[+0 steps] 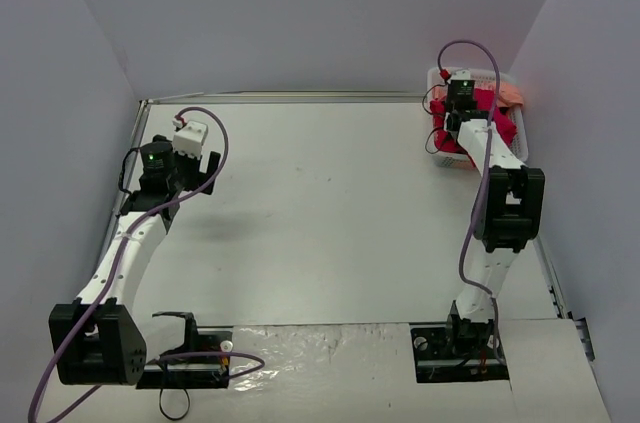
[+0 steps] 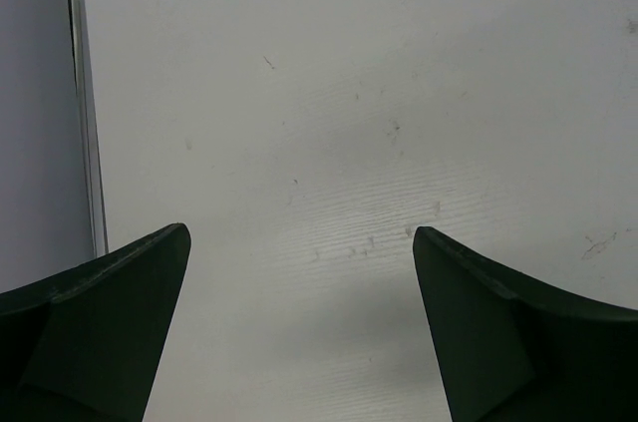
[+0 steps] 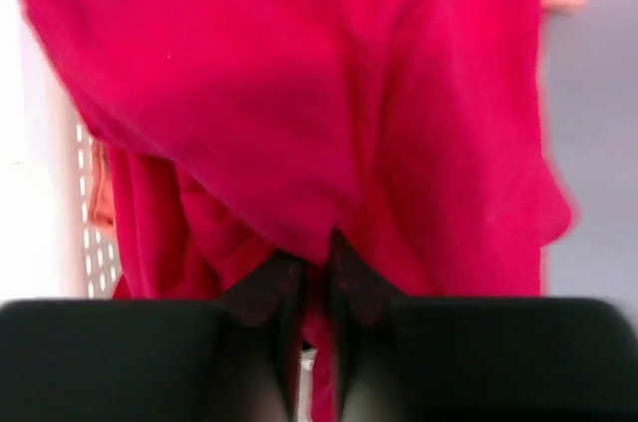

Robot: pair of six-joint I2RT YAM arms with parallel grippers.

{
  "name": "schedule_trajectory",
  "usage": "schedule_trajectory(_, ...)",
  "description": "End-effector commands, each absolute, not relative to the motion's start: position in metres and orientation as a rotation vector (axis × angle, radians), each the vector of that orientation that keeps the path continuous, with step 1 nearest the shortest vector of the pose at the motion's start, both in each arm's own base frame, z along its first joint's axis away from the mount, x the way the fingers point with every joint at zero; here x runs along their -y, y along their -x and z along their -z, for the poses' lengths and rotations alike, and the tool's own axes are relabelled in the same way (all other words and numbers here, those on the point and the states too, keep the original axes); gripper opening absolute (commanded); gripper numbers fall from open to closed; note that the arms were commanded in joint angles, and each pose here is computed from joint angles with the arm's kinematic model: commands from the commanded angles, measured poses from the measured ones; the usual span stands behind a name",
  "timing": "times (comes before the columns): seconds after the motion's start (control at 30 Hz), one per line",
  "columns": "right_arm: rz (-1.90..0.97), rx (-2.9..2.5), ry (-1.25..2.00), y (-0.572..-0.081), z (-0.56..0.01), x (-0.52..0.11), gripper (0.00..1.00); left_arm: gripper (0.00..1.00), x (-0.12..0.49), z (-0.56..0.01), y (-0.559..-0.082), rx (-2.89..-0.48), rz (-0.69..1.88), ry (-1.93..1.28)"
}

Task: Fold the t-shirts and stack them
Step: Grab crumpled tshirt from bin with the right arm, then move the tshirt to the center of the board

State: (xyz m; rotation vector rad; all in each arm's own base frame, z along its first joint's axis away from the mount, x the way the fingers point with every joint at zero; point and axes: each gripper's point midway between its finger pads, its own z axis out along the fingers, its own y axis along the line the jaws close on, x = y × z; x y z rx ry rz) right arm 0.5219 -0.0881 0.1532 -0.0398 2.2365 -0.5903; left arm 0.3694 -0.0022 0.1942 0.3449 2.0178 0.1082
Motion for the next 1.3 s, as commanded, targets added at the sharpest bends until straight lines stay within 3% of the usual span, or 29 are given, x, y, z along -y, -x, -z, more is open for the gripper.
schedule_trajectory(0.0, 0.689, -2.267, -0.016, -0.524, -0.146, 0.105, 0.00, 0.94, 0.009, -0.208, -0.373, -1.963, -0.081, -0.381)
schedule_trajectory(0.17, 0.614, -2.259, -0.010, -0.511, -0.168, 0.090, 0.00, 0.94, 0.012, -0.208, -0.373, -1.962, -0.063, -0.387)
schedule_trajectory(0.4, 0.514, -2.106, 0.067, -0.484, -0.278, 0.044, 0.00, 0.94, 0.017, -0.210, -0.371, -1.952, -0.035, -0.397)
schedule_trajectory(0.7, 0.227, -1.971, 0.308, -0.437, -0.364, -0.031, 0.00, 0.94, 0.011, -0.223, -0.369, -1.925, -0.071, -0.361)
schedule_trajectory(0.87, -0.174, -1.895, 0.606, -0.390, -0.384, -0.114, 0.00, 0.94, 0.003, -0.233, -0.367, -1.895, -0.115, -0.324)
schedule_trajectory(1.27, -0.712, -1.812, 1.050, -0.305, -0.369, -0.211, 0.00, 0.94, -0.008, -0.247, -0.367, -1.871, -0.183, -0.277)
